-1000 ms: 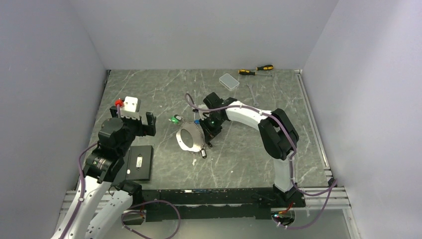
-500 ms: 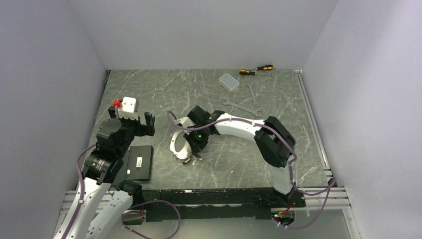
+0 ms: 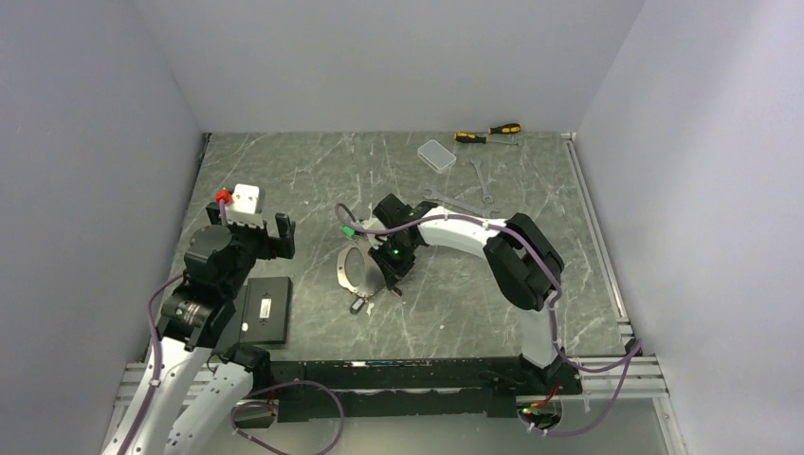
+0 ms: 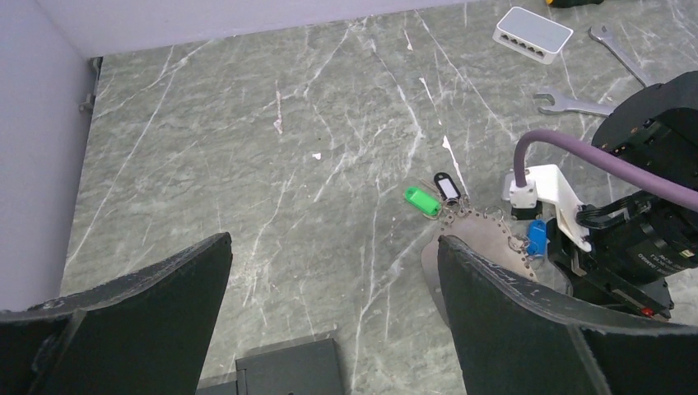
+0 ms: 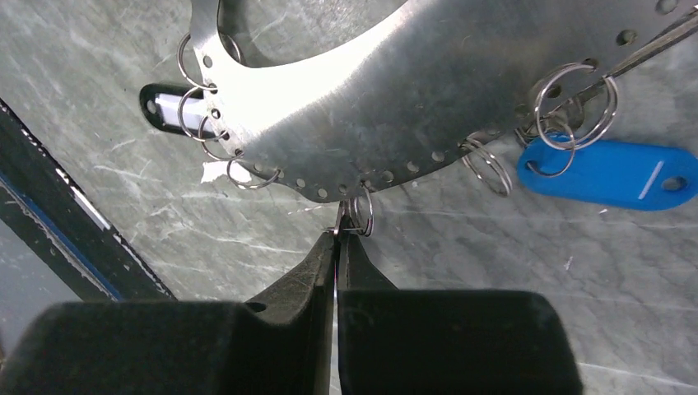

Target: Put the keys on the keyring

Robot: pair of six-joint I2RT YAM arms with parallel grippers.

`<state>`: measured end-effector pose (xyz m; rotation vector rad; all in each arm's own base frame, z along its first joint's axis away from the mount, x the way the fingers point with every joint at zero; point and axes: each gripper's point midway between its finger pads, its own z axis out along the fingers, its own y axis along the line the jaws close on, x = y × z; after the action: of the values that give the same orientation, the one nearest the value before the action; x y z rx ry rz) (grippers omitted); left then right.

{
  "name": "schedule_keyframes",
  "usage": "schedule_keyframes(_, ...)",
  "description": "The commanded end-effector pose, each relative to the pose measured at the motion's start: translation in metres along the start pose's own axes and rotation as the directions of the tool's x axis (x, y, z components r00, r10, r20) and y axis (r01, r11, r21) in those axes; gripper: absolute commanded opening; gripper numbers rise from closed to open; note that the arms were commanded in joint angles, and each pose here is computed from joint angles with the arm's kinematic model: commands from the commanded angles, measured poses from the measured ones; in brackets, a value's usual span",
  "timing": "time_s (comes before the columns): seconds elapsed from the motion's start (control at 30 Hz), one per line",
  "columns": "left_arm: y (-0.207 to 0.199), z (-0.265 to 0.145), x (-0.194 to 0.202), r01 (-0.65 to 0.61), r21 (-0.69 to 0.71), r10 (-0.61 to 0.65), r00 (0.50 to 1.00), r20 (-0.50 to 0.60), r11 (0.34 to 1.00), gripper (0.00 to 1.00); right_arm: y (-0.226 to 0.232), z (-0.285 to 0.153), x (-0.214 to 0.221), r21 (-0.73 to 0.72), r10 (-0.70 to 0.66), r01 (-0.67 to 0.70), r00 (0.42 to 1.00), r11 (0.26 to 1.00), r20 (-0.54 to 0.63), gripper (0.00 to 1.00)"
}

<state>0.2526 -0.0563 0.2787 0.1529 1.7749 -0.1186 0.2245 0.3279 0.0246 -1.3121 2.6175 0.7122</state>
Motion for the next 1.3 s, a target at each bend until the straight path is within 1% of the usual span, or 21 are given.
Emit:
schedule_keyframes(0.0, -0.001, 0.001, -0.008, 0.018, 0.007, -0.018, 1.0, 0.018, 1.0, 0.99, -0.008, 0.0, 0.033, 0.06, -0.02, 0.028, 0.99, 0.998, -0.138, 0.06)
schedule_keyframes(0.07, -0.001, 0.002, -0.007, 0.018, 0.006, -0.018, 1.0, 0.014, 1.0, 0.99, -0.009, -0.003, 0.034, 0.069, -0.021, 0.032, 0.989, 0.997, -0.149, 0.1)
schedule_keyframes(0.13, -0.001, 0.001, -0.007, 0.018, 0.006, -0.019, 1.0, 0.016, 1.0, 0.99, -0.009, -0.006, 0.038, 0.077, -0.02, 0.032, 0.987, 0.996, -0.157, 0.18)
schedule_keyframes(0.2, -0.001, 0.001, -0.008, 0.019, 0.006, -0.019, 1.0, 0.021, 1.0, 0.99, -0.011, -0.011, 0.04, 0.103, -0.014, 0.03, 0.987, 0.994, -0.157, 0.3)
schedule_keyframes(0.23, -0.001, 0.001, -0.007, 0.019, 0.004, -0.019, 1.0, 0.02, 1.0, 0.99, -0.013, -0.015, 0.042, 0.121, -0.011, 0.03, 0.988, 0.992, -0.157, 0.33)
schedule_keyframes(0.33, -0.001, 0.001, -0.008, 0.019, 0.006, -0.019, 1.0, 0.02, 1.0, 1.0, -0.018, -0.027, 0.043, 0.18, -0.004, 0.03, 0.99, 0.983, -0.143, 0.46)
schedule_keyframes(0.37, -0.001, 0.001, -0.007, 0.019, 0.007, -0.019, 1.0, 0.018, 1.0, 0.99, -0.019, -0.03, 0.043, 0.196, -0.005, 0.032, 0.991, 0.98, -0.135, 0.49)
schedule_keyframes(0.5, -0.001, 0.001, -0.008, 0.02, 0.003, -0.02, 1.0, 0.019, 1.0, 0.99, -0.024, -0.048, 0.036, 0.272, 0.004, 0.015, 0.998, 0.962, -0.069, 0.54)
schedule_keyframes(0.57, 0.0, 0.001, -0.008, 0.021, 0.002, -0.021, 1.0, 0.021, 1.0, 0.99, -0.027, -0.058, 0.028, 0.316, 0.008, -0.003, 1.0, 0.949, -0.013, 0.55)
schedule_keyframes(0.67, 0.0, 0.001, -0.008, 0.022, 0.001, -0.023, 0.999, 0.023, 1.0, 0.99, -0.016, -0.068, 0.008, 0.299, 0.001, -0.037, 0.993, 0.954, 0.121, 0.56)
schedule_keyframes(0.77, -0.001, 0.001, -0.008, 0.023, 0.004, -0.023, 0.999, 0.022, 1.0, 0.99, 0.022, -0.07, -0.012, 0.186, -0.007, -0.047, 0.961, 0.982, 0.277, 0.53)
schedule_keyframes(0.83, 0.0, 0.001, -0.007, 0.025, 0.003, -0.025, 1.0, 0.019, 1.0, 0.99, 0.041, -0.062, -0.014, 0.097, 0.024, -0.059, 0.945, 0.994, 0.326, 0.52)
schedule_keyframes(0.93, 0.0, 0.002, -0.007, 0.025, 0.003, -0.025, 0.999, 0.02, 1.0, 0.99, 0.058, -0.05, -0.019, -0.014, 0.088, -0.089, 0.923, 0.996, 0.375, 0.52)
schedule_keyframes(1.1, 0.0, 0.003, -0.006, 0.024, 0.003, -0.024, 1.0, 0.012, 1.0, 0.99, 0.059, -0.029, -0.016, -0.067, 0.148, -0.133, 0.909, 0.989, 0.389, 0.52)
schedule_keyframes(1.17, 0.0, 0.003, -0.006, 0.024, 0.003, -0.024, 1.0, 0.01, 1.0, 1.0, 0.055, -0.02, -0.011, -0.066, 0.159, -0.145, 0.908, 0.987, 0.387, 0.52)
schedule_keyframes(1.27, 0.0, 0.002, -0.006, 0.024, -0.002, -0.024, 1.0, 0.013, 1.0, 0.99, 0.038, -0.011, -0.005, -0.007, 0.159, -0.171, 0.905, 0.985, 0.395, 0.52)
